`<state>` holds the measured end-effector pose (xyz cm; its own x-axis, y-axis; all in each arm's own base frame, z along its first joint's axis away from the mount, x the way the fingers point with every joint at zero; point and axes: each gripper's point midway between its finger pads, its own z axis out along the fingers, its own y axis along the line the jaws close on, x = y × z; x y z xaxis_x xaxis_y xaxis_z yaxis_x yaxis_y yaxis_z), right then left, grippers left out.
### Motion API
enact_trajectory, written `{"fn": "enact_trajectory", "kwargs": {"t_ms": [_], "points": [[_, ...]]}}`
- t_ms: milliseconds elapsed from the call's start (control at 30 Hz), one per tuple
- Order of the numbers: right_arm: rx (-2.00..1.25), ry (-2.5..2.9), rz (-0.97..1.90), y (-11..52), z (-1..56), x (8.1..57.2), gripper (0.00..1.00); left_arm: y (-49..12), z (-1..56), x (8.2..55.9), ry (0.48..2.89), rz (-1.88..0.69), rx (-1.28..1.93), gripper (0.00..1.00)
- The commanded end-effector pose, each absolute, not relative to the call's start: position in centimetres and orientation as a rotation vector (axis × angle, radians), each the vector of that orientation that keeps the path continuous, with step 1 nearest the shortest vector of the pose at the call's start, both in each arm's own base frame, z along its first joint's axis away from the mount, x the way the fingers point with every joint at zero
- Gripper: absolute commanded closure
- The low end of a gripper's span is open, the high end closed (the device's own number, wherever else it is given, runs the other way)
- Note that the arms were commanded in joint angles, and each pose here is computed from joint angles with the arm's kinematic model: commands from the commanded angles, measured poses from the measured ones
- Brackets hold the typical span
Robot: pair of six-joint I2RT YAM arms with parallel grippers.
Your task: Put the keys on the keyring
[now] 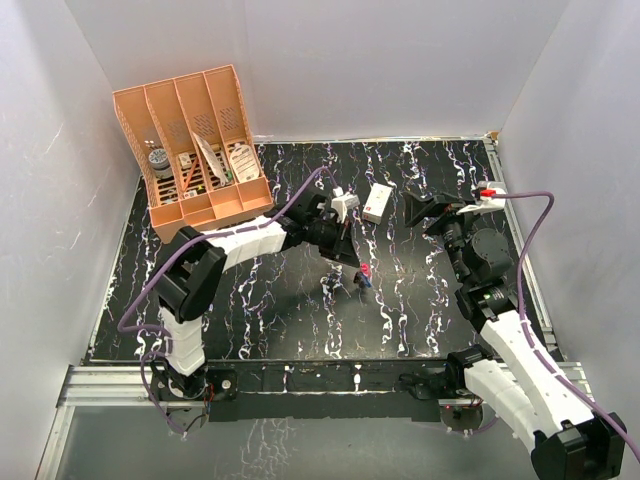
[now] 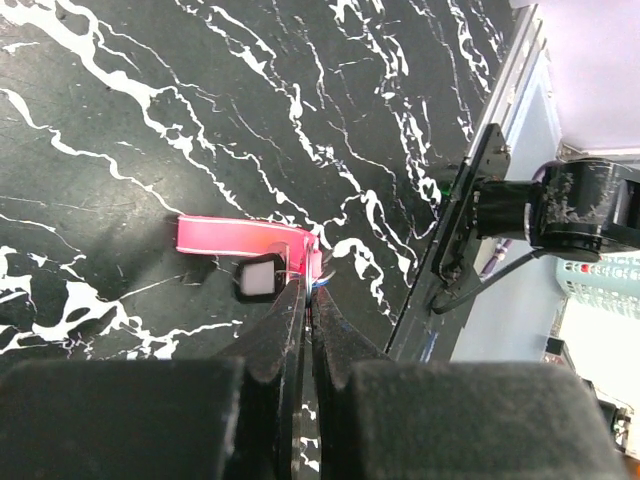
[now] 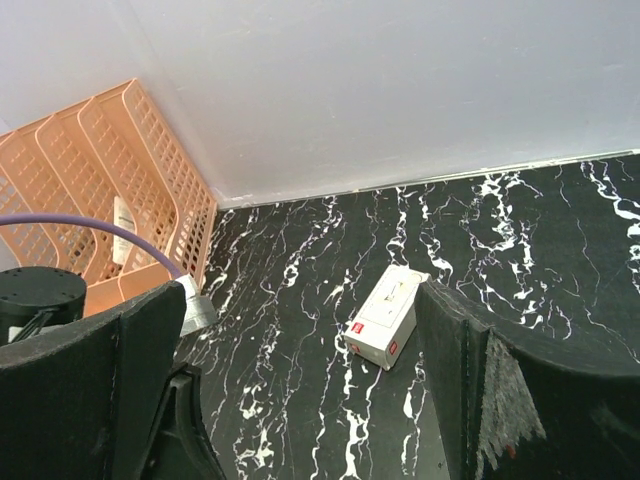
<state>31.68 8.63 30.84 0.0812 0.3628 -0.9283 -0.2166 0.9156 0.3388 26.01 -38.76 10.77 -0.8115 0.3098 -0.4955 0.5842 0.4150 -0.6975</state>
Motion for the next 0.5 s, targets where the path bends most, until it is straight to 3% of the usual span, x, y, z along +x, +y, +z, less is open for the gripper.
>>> {"fn": "enact_trajectory", "kwargs": {"t_ms": [0, 467], "points": [[0.123, 1.341, 0.418, 7.9, 34.2, 31.1, 0.02, -39.3, 11.9, 27.5, 2.335, -1.317, 0.797, 1.0], [0.123, 1.346, 0.406, 7.8, 34.0, 31.1, 0.02, -36.9, 12.3, 31.3, 2.34, -1.142, 0.709, 1.0]]}}
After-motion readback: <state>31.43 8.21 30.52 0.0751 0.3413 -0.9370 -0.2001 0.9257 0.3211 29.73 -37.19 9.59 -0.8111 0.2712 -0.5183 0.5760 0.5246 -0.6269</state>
